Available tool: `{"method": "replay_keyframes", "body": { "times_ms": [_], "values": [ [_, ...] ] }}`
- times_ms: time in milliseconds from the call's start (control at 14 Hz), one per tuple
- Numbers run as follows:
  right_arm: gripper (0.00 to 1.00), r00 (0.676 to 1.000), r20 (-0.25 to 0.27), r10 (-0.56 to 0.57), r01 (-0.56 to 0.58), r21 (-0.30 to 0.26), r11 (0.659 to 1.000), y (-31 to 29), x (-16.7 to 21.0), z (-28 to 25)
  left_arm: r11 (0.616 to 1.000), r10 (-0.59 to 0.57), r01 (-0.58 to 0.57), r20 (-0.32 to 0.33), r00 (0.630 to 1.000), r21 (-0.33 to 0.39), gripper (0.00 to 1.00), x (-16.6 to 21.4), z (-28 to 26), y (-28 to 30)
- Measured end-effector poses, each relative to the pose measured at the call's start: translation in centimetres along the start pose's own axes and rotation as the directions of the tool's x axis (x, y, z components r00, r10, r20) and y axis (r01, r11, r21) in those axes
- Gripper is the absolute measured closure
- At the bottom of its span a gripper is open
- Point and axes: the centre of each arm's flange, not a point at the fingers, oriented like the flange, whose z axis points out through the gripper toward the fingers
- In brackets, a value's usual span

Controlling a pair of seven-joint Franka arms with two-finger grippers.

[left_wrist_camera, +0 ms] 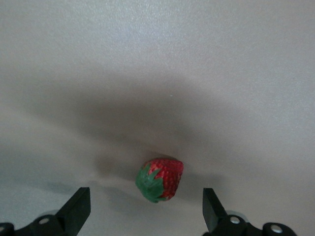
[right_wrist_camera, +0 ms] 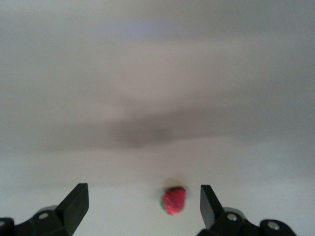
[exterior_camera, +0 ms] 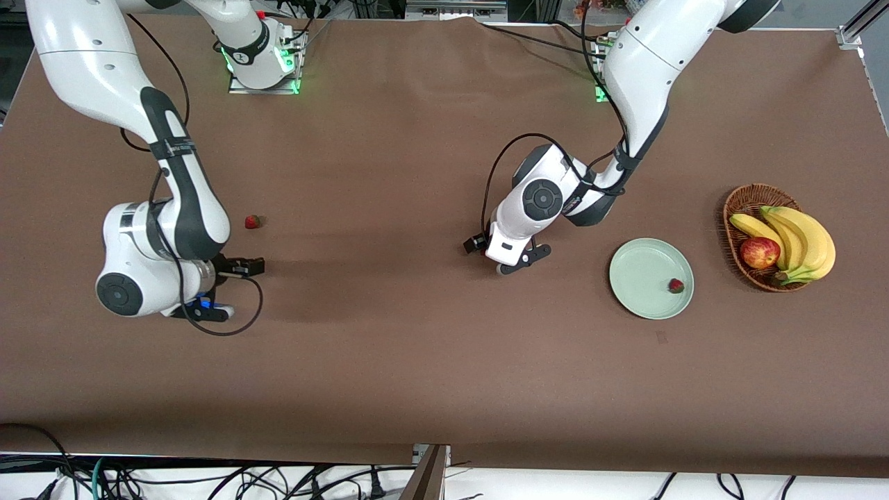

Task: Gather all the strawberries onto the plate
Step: 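Grasp the mid-table strawberry with the left gripper while the right reaches another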

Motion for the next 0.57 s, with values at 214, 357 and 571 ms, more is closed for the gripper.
{"method": "replay_keyframes", "body": {
  "times_ms": [214, 357, 571],
  "values": [
    [0.0, 0.998, 0.055, 0.007, -0.007, -0.009, 1.0, 0.7, -2.0, 2.5, 1.0, -0.006, 0.006, -0.005, 1.0, -0.006, 0.06, 0.1, -0.1, 0.0],
    [0.0, 0.998, 0.064, 0.009, -0.008, -0.012, 1.0, 0.9, -3.0, 4.7, 1.0, -0.01, 0.01, -0.01, 1.0, -0.01, 0.18, 0.4, -0.1, 0.0],
    [0.0, 0.998, 0.069, 0.015, -0.014, -0.016, 1.0, 1.5, -4.3, 8.6, 1.0, -0.011, 0.011, -0.013, 1.0, -0.014, 0.39, 0.4, -0.2, 0.0]
  ]
}}
